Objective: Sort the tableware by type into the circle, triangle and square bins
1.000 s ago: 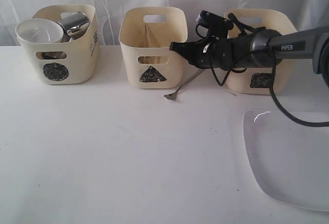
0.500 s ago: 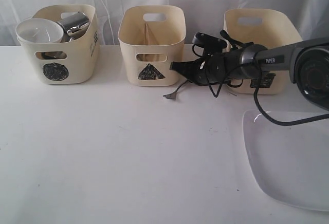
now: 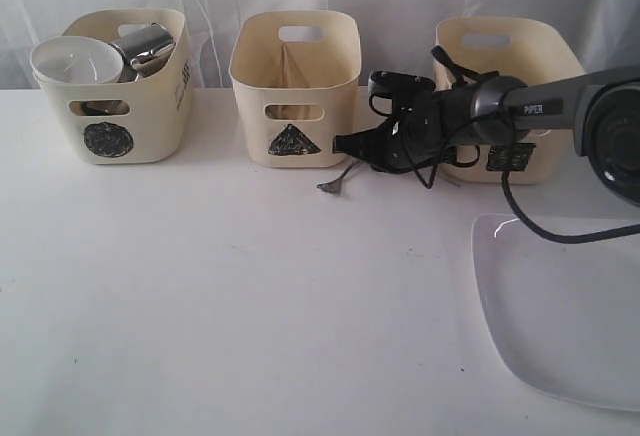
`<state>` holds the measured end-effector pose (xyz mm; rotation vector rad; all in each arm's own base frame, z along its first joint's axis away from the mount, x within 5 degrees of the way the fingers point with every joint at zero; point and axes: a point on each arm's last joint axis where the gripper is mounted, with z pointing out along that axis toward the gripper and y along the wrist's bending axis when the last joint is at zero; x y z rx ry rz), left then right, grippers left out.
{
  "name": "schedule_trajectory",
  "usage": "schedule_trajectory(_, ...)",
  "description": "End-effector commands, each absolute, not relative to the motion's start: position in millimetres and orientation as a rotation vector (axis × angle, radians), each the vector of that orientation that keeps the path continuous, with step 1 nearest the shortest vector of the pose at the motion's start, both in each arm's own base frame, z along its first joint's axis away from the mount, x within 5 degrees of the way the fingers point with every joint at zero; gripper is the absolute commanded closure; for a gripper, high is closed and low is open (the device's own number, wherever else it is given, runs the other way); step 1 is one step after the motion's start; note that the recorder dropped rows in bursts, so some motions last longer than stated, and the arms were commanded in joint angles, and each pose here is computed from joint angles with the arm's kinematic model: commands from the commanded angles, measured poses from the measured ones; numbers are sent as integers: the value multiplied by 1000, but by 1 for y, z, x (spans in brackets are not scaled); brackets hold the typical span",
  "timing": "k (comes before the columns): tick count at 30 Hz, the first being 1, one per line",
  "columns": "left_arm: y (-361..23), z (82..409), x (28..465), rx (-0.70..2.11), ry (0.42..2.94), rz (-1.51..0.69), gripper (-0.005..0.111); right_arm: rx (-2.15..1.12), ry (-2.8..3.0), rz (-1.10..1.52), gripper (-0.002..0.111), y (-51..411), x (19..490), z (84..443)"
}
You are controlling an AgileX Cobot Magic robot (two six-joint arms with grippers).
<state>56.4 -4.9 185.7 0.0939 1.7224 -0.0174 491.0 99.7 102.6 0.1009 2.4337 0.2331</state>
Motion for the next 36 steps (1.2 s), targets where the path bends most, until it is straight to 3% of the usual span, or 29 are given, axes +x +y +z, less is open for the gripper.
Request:
schedule_trajectory(1,-5,185,56,90,1722,-31,105,85,2525,200,108,92,471,97)
schedule_trajectory(9,-5,185,56,90,1722,-31,105,-5,2476,241,106,121,448,125)
schedule_trajectory(16,-5,185,56,90,1722,-31,105,37,2504,318,76,154,435,132)
schedule_trajectory(20,-5,185,56,90,1722,-31,105,20,2531,314,71,158,430,135)
schedule_trajectory(23,-5,185,56,90,1722,-31,105,-184,2507,260,71,164,428,141)
schedule_trajectory(24,-5,185,56,90,1722,-31,105,-473,2475,175,71,169,423,145)
schedule_trajectory(27,-5,185,56,90,1722,-31,105,-768,2411,89,71,177,417,150)
schedule_trajectory(36,-5,185,56,90,1722,-31,105,-1213,2130,-151,71,197,414,153)
